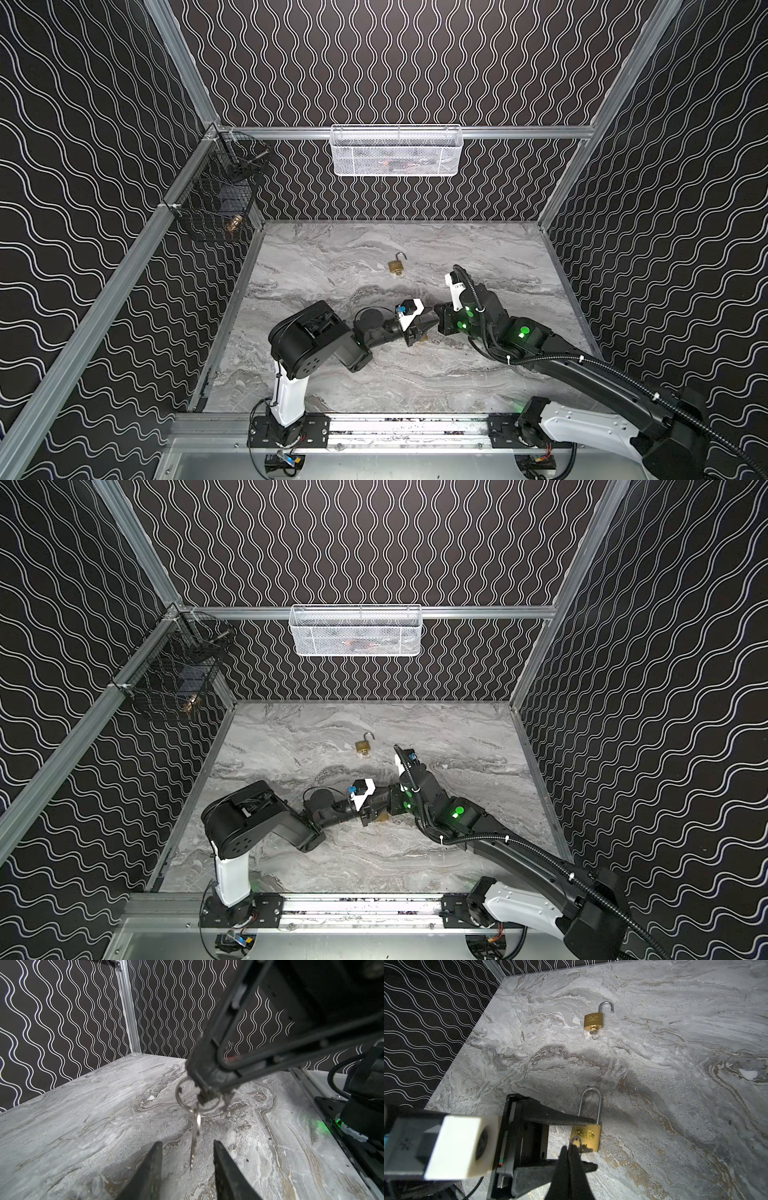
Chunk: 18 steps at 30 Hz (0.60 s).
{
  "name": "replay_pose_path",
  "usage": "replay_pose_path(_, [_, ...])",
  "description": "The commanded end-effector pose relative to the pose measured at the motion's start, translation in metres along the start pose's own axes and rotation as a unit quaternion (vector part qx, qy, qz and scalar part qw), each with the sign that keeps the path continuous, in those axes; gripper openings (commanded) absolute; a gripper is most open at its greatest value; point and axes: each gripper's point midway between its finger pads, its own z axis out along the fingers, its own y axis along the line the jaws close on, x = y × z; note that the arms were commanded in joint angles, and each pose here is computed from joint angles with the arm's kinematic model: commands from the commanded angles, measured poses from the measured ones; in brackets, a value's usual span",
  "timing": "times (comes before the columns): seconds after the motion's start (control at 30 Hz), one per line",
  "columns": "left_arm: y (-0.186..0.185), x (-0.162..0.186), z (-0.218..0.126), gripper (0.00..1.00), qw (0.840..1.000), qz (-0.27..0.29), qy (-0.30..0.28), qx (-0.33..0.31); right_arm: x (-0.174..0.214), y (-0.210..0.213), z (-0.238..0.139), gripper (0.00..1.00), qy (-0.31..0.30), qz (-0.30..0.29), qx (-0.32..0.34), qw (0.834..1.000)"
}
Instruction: Unlock with the key
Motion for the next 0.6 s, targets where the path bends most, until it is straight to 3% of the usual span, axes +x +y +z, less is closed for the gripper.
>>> replay_pose_path(0.0, [0.0001, -0.0119, 0.0022, 0.39, 1.000, 0.003, -0.024, 0.001, -0.0063, 0.0032, -0.0028, 0.00, -0.011, 0.003, -0.006, 1.000])
replay_pose_path(0.2, [-0.0019, -0.0124, 0.0034, 0.22, 1.000, 0.013, -0.025, 0.006, -0.0069, 0.0038, -0.0034, 0.00, -0.012, 0.001, -0.006, 1.000])
replay_pose_path(0.4, [-0.0041, -0.0125, 0.0044, 0.17, 1.000, 0.011, -0.025, 0.014, -0.0072, 0.0034, -0.0052, 0.00, -0.014, 0.001, -0.006, 1.000])
replay_pose_path(0.57, [-0.0075, -0.0140, 0.0037, 0.02, 0.999, 0.022, -0.026, 0.022, -0.0075, 0.0019, -0.0079, 0.00, -0.017, 0.001, -0.004, 1.000])
